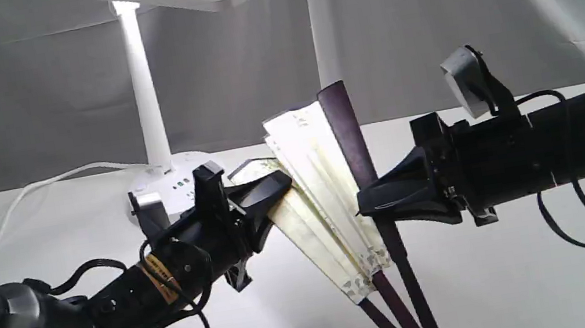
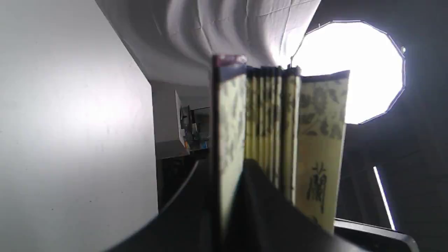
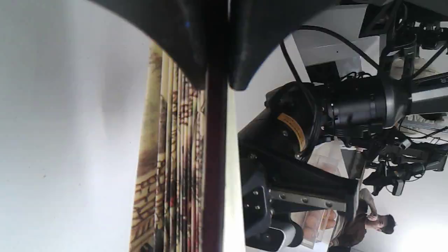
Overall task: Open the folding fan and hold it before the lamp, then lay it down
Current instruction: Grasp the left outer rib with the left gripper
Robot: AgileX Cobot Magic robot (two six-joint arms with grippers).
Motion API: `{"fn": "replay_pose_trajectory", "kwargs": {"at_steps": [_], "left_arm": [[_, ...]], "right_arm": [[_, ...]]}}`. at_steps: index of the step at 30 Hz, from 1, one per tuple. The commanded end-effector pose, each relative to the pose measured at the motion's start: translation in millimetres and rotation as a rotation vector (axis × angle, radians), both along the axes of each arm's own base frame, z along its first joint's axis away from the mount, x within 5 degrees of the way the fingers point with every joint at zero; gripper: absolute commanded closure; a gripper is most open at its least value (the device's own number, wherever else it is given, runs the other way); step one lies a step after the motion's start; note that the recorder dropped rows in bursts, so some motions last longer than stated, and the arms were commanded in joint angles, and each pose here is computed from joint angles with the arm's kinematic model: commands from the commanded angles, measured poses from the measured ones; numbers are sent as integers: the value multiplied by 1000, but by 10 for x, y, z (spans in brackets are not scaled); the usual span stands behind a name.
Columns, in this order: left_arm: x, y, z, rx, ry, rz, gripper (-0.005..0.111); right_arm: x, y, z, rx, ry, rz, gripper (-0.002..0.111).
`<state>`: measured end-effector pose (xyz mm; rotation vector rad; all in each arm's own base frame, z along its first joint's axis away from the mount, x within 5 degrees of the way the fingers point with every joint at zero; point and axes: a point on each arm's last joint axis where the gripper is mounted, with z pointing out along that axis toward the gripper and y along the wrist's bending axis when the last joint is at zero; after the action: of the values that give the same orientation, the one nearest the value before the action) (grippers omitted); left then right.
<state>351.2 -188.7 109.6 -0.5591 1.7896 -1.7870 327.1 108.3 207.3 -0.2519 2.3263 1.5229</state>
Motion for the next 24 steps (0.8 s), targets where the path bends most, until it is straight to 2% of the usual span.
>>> {"fn": "replay_pose_trajectory", "kwargs": {"at_steps": [1,20,24], "left_arm": [[-8,-16,4,26,-1,-10,107],[-64,-58,3,23,26,-88,107],[-67,-61,10,8,45,-92,107]], "right_arm": [[-32,40,53,26,-16,32,108],[-16,33,41,11,-17,13,108],[-12,31,39,8,-18,9,95]]}}
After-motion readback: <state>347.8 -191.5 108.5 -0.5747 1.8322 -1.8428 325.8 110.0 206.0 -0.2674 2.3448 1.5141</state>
